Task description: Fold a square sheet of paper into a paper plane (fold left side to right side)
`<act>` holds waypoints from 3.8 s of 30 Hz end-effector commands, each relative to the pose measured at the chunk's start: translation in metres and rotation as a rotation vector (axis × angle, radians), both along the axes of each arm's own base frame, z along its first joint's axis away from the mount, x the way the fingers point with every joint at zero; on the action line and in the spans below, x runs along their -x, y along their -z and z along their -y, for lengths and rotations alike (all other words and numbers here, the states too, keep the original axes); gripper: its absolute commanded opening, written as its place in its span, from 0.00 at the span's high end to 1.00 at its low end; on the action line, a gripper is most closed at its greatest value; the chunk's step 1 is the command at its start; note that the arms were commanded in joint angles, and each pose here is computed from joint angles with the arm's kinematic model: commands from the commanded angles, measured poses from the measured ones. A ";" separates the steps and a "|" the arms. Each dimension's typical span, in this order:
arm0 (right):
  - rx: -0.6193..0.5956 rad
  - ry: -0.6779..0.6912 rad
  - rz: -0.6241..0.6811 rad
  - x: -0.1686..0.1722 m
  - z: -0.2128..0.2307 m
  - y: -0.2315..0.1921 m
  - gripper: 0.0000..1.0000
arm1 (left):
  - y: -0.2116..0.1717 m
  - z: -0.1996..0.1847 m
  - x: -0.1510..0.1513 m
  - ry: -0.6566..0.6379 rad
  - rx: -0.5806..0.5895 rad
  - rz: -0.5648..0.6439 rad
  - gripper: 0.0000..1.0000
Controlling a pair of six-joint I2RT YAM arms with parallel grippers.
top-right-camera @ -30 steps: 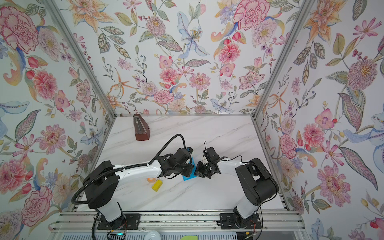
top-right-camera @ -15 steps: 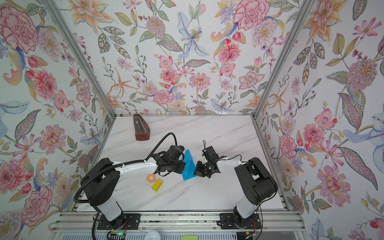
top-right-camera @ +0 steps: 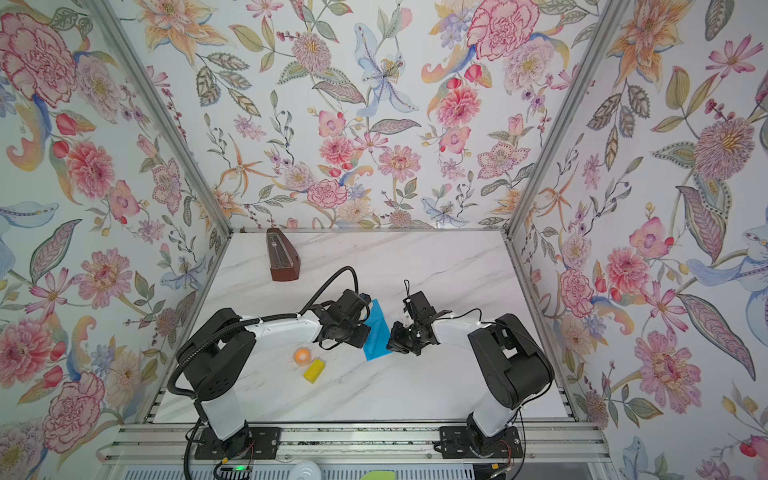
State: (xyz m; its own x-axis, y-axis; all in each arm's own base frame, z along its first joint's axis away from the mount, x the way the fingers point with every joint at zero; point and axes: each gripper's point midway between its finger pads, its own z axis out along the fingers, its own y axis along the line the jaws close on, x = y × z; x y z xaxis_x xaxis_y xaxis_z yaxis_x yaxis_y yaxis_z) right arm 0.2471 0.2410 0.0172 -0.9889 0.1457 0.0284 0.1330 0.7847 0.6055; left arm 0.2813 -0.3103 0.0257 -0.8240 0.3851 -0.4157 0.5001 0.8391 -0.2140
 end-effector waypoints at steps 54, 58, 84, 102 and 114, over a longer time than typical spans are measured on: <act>-0.328 0.146 0.075 -0.038 -0.046 -0.008 0.67 | 0.027 -0.027 -0.006 -0.079 0.013 -0.078 1.00; -0.284 0.147 0.051 -0.035 -0.042 0.003 0.68 | 0.018 -0.026 -0.010 -0.081 0.035 -0.061 1.00; -0.166 0.129 -0.007 -0.020 -0.027 0.032 0.83 | 0.010 -0.022 -0.023 -0.068 0.068 -0.051 1.00; -0.141 0.123 -0.026 -0.014 -0.023 0.040 0.86 | 0.013 -0.024 -0.029 -0.078 0.062 -0.036 1.00; -0.132 0.118 -0.039 -0.012 -0.022 0.044 0.83 | 0.012 -0.022 -0.031 -0.078 0.073 -0.030 1.00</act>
